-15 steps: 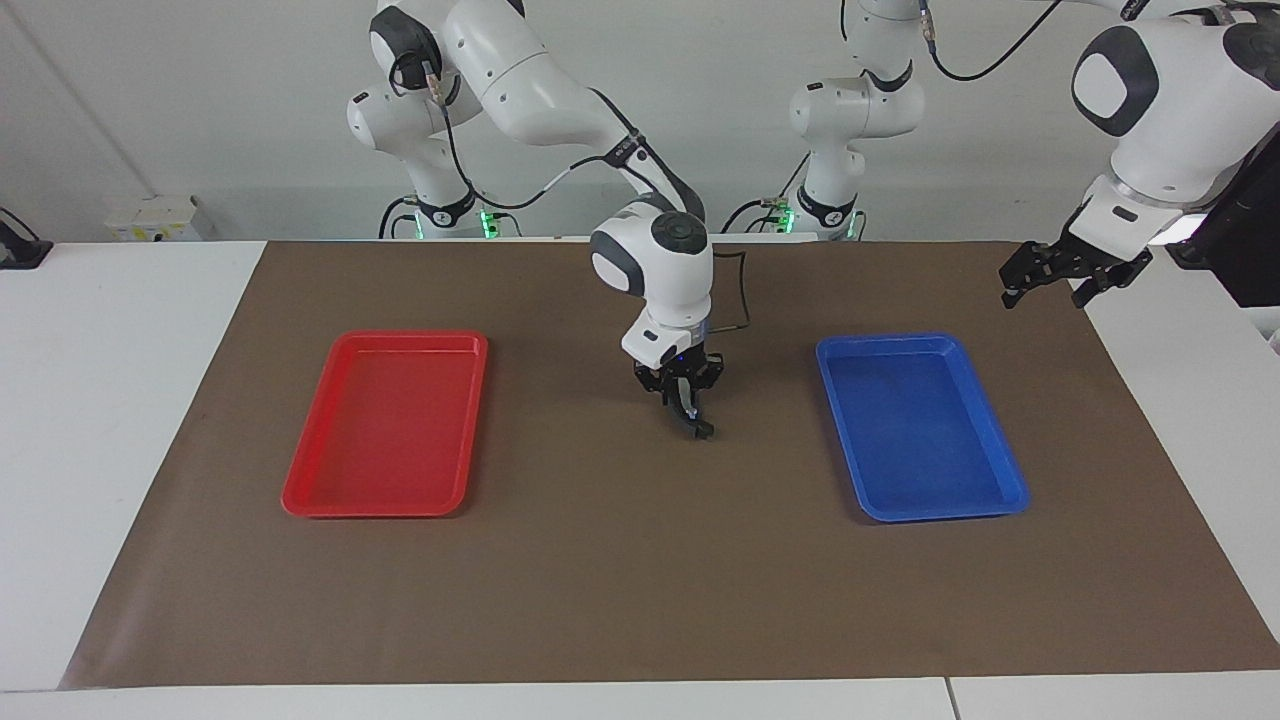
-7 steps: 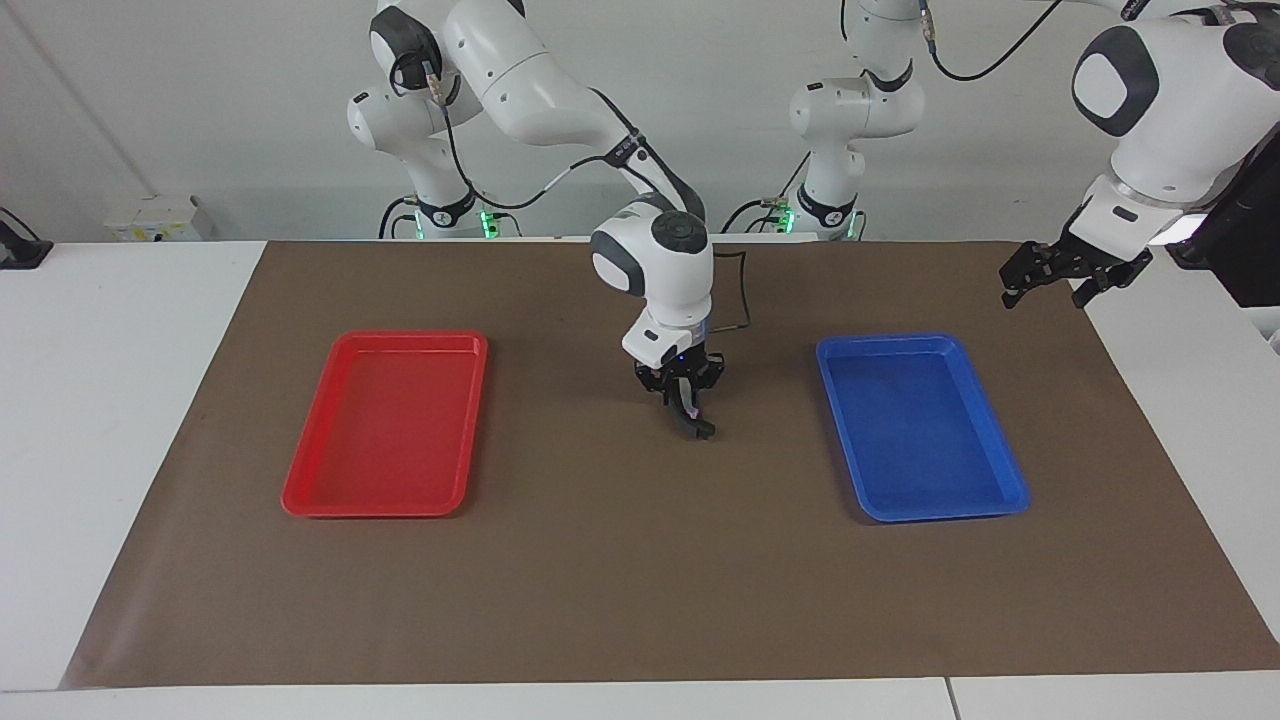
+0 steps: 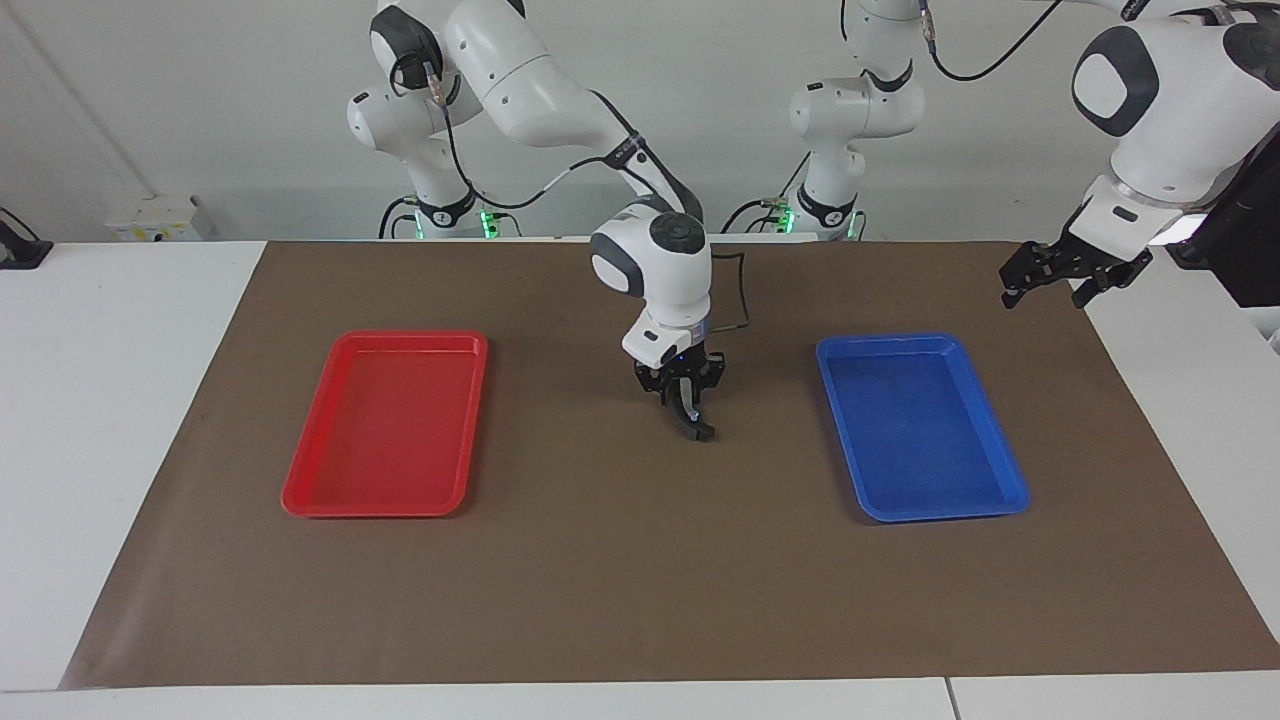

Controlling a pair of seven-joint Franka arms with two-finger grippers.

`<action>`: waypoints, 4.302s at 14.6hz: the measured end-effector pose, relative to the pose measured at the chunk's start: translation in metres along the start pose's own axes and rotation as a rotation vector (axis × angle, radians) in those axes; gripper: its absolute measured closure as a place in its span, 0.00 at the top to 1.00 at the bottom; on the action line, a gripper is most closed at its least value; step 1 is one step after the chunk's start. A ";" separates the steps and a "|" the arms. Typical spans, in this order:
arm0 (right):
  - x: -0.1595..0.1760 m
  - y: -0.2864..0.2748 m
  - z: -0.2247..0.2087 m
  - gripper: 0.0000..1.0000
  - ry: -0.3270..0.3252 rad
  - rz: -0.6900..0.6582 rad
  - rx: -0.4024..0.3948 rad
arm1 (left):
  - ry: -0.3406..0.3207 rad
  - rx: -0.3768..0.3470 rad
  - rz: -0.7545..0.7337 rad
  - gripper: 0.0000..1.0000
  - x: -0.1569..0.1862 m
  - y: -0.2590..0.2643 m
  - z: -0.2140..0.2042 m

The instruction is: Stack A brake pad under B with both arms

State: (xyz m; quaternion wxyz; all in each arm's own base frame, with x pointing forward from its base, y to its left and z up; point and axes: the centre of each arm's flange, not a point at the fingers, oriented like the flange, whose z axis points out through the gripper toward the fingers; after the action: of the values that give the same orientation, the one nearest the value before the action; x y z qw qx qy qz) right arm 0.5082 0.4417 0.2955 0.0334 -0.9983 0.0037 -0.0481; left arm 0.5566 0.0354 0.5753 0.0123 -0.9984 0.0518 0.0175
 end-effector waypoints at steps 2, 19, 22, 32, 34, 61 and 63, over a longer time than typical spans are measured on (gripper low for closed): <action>0.000 0.000 -0.001 0.97 -0.004 0.000 -0.005 | 0.000 0.000 0.000 0.99 0.000 0.000 0.000; 0.098 0.297 -0.261 1.00 0.061 0.116 -0.141 | 0.000 0.000 0.000 0.99 0.000 0.000 0.000; 0.084 0.334 -0.294 1.00 0.024 0.133 -0.158 | 0.000 0.000 0.000 0.99 0.000 0.000 0.000; 0.065 0.426 -0.356 1.00 -0.097 0.196 -0.126 | 0.000 0.000 0.000 0.99 0.000 0.000 0.000; 0.065 0.443 -0.357 1.00 -0.101 0.202 -0.102 | 0.000 0.000 0.000 0.99 0.000 0.000 0.000; 0.065 0.426 -0.350 1.00 -0.130 0.109 -0.097 | 0.000 0.000 0.000 0.99 0.000 0.000 0.000; 0.064 0.423 -0.350 1.00 -0.131 0.090 -0.096 | 0.000 0.000 0.000 0.99 0.000 0.000 0.000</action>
State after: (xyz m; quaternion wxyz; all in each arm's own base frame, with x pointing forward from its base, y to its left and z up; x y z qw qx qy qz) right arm 0.5369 -0.0047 0.6209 -0.0124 -0.9986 0.0486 0.0192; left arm 0.5566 0.0354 0.5753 0.0123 -0.9984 0.0518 0.0175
